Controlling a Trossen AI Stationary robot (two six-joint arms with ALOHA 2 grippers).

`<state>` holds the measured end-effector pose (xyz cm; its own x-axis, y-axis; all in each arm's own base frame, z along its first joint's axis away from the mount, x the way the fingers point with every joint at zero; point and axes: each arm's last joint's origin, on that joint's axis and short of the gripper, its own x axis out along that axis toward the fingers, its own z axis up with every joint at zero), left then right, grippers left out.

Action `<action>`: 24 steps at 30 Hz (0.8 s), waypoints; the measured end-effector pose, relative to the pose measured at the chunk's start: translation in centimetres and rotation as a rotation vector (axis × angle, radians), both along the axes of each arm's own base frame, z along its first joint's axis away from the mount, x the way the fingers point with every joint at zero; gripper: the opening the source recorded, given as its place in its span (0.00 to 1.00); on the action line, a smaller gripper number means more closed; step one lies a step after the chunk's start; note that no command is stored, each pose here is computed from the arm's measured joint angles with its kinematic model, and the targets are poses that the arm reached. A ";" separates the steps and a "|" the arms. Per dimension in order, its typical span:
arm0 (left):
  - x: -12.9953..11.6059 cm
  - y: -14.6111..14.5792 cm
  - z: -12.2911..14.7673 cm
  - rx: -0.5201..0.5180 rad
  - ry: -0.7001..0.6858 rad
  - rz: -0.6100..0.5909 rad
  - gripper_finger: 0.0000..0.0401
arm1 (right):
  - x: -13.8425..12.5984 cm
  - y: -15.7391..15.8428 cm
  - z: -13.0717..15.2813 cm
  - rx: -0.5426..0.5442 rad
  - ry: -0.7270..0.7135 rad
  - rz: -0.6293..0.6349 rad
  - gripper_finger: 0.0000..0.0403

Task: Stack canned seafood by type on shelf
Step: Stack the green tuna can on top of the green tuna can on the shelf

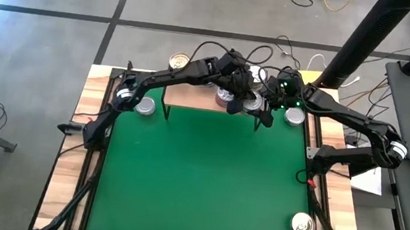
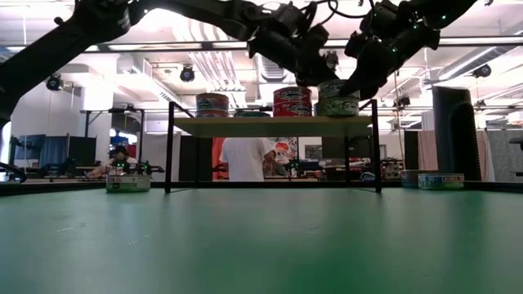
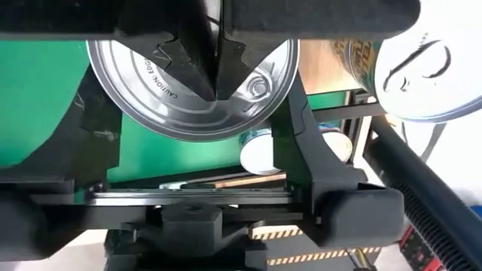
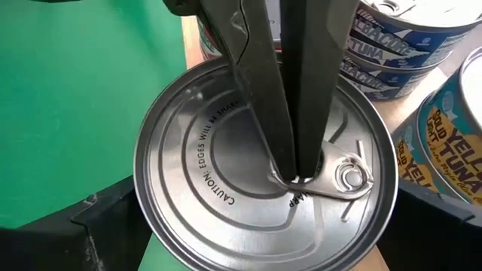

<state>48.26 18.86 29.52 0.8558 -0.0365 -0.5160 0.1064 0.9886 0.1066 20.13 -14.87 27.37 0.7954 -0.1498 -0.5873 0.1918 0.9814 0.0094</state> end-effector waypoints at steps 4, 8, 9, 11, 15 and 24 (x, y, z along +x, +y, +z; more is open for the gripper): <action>-0.2 -0.1 -0.3 -0.012 0.031 0.009 0.00 | 0.0 0.0 0.0 -0.003 0.002 -0.004 0.99; -0.5 -0.1 -0.6 -0.015 0.084 0.033 0.00 | 0.0 0.0 0.0 0.001 -0.001 -0.002 0.99; -0.6 -0.2 -0.6 -0.014 0.095 0.041 0.00 | 0.0 0.0 0.0 0.003 -0.002 -0.002 0.99; -0.7 -0.2 -0.8 -0.021 0.114 0.067 0.00 | 0.0 0.0 0.0 0.006 -0.003 -0.002 0.99; -0.7 -0.1 -0.9 -0.020 0.126 0.086 0.00 | 0.0 0.0 0.2 0.017 0.010 -0.014 0.99; -0.8 0.3 -2.2 -0.048 0.197 0.140 0.00 | -0.7 0.3 1.1 0.048 0.091 -0.036 0.99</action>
<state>47.45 19.15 27.30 0.7373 0.0470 -0.6739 -0.0182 0.9986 0.0498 19.47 -14.54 28.51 0.7329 -0.1469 -0.6643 0.2288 0.9728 0.0372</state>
